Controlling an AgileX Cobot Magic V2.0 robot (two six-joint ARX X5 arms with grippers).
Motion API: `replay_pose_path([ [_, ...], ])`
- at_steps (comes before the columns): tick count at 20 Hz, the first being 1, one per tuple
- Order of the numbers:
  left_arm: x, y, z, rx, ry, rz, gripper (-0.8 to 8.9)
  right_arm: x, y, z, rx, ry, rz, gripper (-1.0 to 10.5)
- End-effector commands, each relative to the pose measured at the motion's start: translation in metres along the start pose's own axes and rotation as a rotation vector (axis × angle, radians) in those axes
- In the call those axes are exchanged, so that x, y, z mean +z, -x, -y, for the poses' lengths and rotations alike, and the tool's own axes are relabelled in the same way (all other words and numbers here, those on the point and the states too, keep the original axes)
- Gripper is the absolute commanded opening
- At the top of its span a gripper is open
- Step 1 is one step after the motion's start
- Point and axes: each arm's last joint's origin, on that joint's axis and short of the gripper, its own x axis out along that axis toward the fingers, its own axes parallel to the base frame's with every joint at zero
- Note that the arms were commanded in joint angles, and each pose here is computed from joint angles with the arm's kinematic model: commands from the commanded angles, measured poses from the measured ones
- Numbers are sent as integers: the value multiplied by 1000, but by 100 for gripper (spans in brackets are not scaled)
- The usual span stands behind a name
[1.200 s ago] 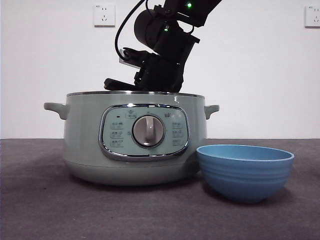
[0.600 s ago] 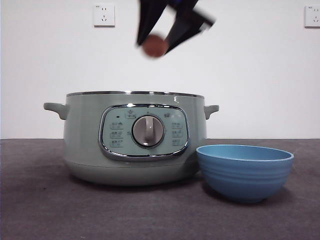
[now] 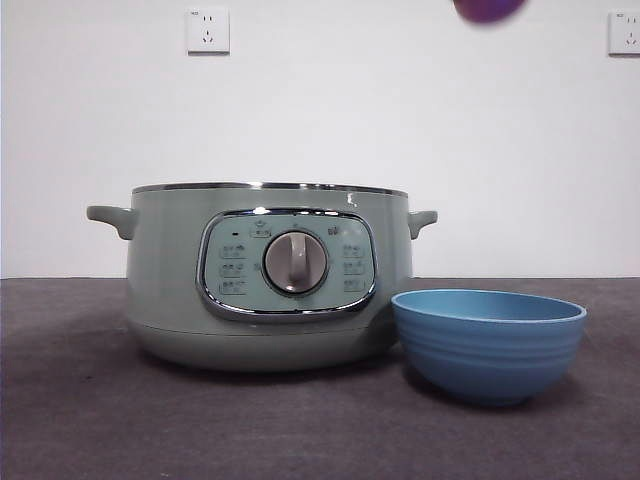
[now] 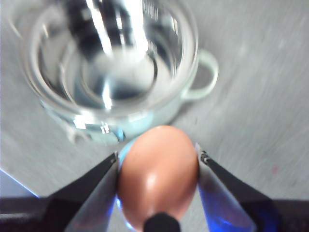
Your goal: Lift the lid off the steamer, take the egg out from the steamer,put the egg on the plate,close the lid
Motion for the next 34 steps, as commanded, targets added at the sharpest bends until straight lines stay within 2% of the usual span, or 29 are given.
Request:
replay_pose_path([
  [1, 6, 7, 1, -19, 7, 75, -8, -23, -30, -3, -1, -30, -34, -17],
  [8, 5, 6, 1, -19, 10, 65, -8, -75, -104, -9, 0, -48, -64, -17],
  [12, 5, 6, 1, -19, 11, 64, -8, -84, -128, -12, 1, -49, -60, -17],
  [19, 3, 6, 1, -19, 12, 44, -8, -90, -171, -6, -26, -68, -151, -17],
  [23, 2, 6, 1, -19, 12, 33, -8, -94, -184, 1, -39, -80, -190, -17],
  [34, 2, 6, 1, -19, 12, 35, -8, -103, -198, -1, 31, -88, -265, 10],
])
